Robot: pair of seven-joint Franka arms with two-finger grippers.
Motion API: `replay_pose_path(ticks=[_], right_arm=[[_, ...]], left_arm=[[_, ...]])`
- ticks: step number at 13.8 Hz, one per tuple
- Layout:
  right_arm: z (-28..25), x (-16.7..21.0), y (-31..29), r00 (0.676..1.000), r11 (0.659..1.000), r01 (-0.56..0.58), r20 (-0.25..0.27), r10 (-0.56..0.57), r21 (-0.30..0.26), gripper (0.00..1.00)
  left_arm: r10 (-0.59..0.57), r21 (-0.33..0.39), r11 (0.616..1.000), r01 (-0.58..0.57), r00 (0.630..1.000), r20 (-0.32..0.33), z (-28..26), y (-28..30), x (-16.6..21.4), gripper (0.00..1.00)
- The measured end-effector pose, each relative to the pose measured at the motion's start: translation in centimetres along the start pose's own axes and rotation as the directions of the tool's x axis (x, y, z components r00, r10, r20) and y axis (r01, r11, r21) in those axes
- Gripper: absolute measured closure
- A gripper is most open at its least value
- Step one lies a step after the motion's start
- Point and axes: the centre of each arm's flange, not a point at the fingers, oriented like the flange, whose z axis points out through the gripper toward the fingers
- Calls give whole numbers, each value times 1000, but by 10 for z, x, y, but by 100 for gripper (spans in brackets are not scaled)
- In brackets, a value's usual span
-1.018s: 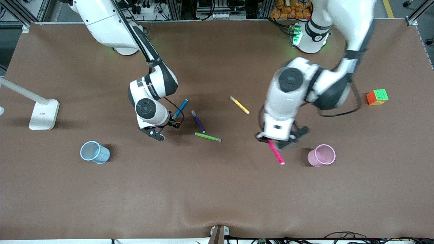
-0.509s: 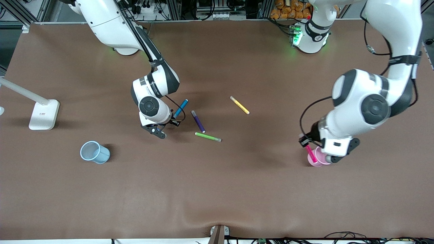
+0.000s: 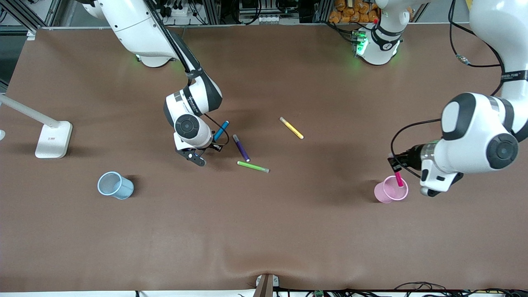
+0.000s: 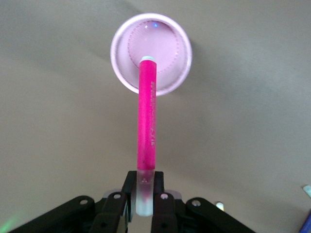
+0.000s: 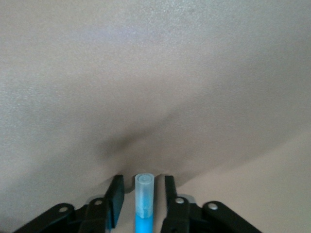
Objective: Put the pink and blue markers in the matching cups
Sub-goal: 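Lower the pink marker into the pink cup while the right gripper carries blue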
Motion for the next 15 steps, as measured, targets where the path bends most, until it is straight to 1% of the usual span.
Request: replay_pose_path(ticks=[1,3,4,5,6,8,10,12,13,14,15], right_arm=[[0,0,0,1000,1000,-1,-3,1,3,70],[0,-1,0,1000,1000,-1,-5,1,7,70],[0,-1,0,1000,1000,-1,-7,1,9,71],[0,-1,0,1000,1000,-1,-9,1,13,80],[-1,-1,0,1000,1000,-1,-9,1,13,84],[-1,-1,1,1000,1000,-2,-8,2,10,84],[-11,1,3,1000,1000,-7,7,8,-9,84],[-44,12,5,999,999,-24,34,25,-35,84],[-67,23,7,998,999,-37,43,39,-38,84],[-92,36,8,997,998,-54,46,55,-30,84],[-117,51,12,997,997,-71,35,72,-14,84]], left_arm=[[5,-16,1000,-5,1000,23,6,-9,9,82],[12,-44,999,-9,998,59,16,-16,19,82],[12,-52,999,-9,998,66,19,-15,20,82],[13,-60,998,-8,997,71,19,-13,21,82],[11,-70,998,-5,997,79,20,-11,21,82],[3,-86,996,6,994,105,29,-11,25,82],[-12,-108,994,27,991,133,38,-13,33,82],[-33,-139,989,55,987,155,42,-18,45,82],[-42,-155,986,69,985,166,44,-21,50,82],[-48,-166,983,78,984,174,45,-23,54,82],[-53,-171,982,84,982,179,46,-24,56,82]])
